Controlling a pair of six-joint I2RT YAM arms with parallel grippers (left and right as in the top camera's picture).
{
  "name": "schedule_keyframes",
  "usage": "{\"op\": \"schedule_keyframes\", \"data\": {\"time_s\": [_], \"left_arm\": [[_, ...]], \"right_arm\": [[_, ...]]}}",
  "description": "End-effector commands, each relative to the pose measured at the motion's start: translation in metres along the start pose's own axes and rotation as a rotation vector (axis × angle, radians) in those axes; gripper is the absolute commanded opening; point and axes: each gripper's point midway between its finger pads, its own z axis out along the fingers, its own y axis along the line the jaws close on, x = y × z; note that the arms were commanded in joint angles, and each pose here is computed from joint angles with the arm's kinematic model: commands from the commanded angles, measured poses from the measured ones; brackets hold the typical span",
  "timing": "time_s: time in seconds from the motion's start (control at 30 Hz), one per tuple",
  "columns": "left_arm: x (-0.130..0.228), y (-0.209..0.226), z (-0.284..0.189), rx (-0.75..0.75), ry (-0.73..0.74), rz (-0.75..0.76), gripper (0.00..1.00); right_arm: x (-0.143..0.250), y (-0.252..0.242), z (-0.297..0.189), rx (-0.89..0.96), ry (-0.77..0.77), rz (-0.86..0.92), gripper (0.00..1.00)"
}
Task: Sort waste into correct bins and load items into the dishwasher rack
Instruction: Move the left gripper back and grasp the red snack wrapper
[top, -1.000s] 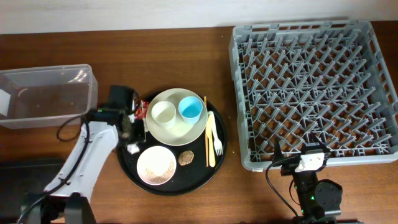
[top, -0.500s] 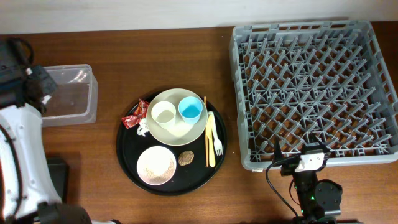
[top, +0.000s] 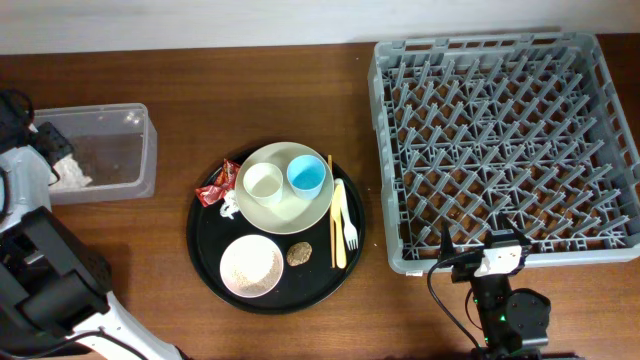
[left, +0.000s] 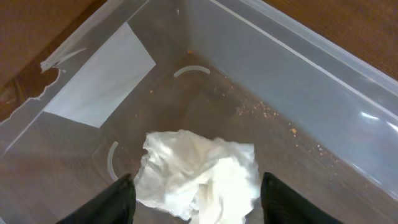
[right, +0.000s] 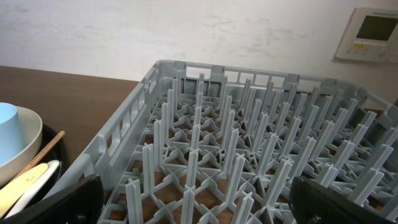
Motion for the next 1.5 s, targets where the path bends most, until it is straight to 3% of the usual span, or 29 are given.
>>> {"op": "schedule_keyframes", "data": {"time_s": [0.0, 0.07, 0.13, 0.17, 0.23, 0.3, 0.33, 0.43, 0.63, 0.87, 1.0, 1.23, 1.47], "left_arm": [[-0.036, -0.005, -0.032, 0.027, -0.087, 0.031, 0.69], [-0.065, -0.018, -0.095, 0.102, -0.188, 0.035, 0.69], [-0.069, -0.064, -0.159, 0.343, -0.225, 0.040, 0.69], [-0.057, -0.097, -0.206, 0.488, -0.191, -0.007, 0.69], [-0.027, -0.131, -0.243, 0.587, -0.114, 0.034, 0.69], [0.031, -0.168, -0.262, 0.627, 0.053, 0.147, 0.72], [0.079, -0.178, -0.265, 0.594, 0.187, 0.258, 0.73], [0.143, -0.170, -0.241, 0.399, 0.300, 0.407, 0.76], [0.213, -0.164, -0.190, 0.365, 0.390, 0.446, 0.76], [0.233, -0.166, -0.167, 0.358, 0.382, 0.363, 0.72], [0.227, -0.172, -0.164, 0.345, 0.374, 0.187, 0.72], [0.222, -0.177, -0.161, 0.354, 0.353, 0.150, 0.72], [0.239, -0.183, -0.132, 0.315, 0.396, 0.166, 0.72]], "right_arm": [[0.002, 0.001, 0.000, -0.005, 0.003, -0.007, 0.98], [0.002, 0.001, 0.000, -0.005, 0.003, -0.007, 0.98], [0.002, 0.001, 0.000, -0.005, 0.003, -0.007, 0.98], [0.002, 0.001, 0.000, -0.005, 0.003, -0.007, 0.98], [0.002, 0.001, 0.000, -0.005, 0.003, -0.007, 0.98], [0.002, 0.001, 0.000, -0.005, 0.003, -0.007, 0.98], [0.002, 0.001, 0.000, -0.005, 0.003, -0.007, 0.98], [0.002, 0.001, 0.000, -0.005, 0.003, -0.007, 0.98], [0.002, 0.001, 0.000, -0.005, 0.003, -0.007, 0.98], [0.002, 0.001, 0.000, -0.005, 0.003, -0.007, 0.98], [0.002, 0.001, 0.000, -0.005, 0.003, -0.007, 0.99], [0.002, 0.001, 0.000, -0.005, 0.003, -0.007, 0.99], [0.002, 0.001, 0.000, -0.005, 0.003, -0.007, 0.98]]}}
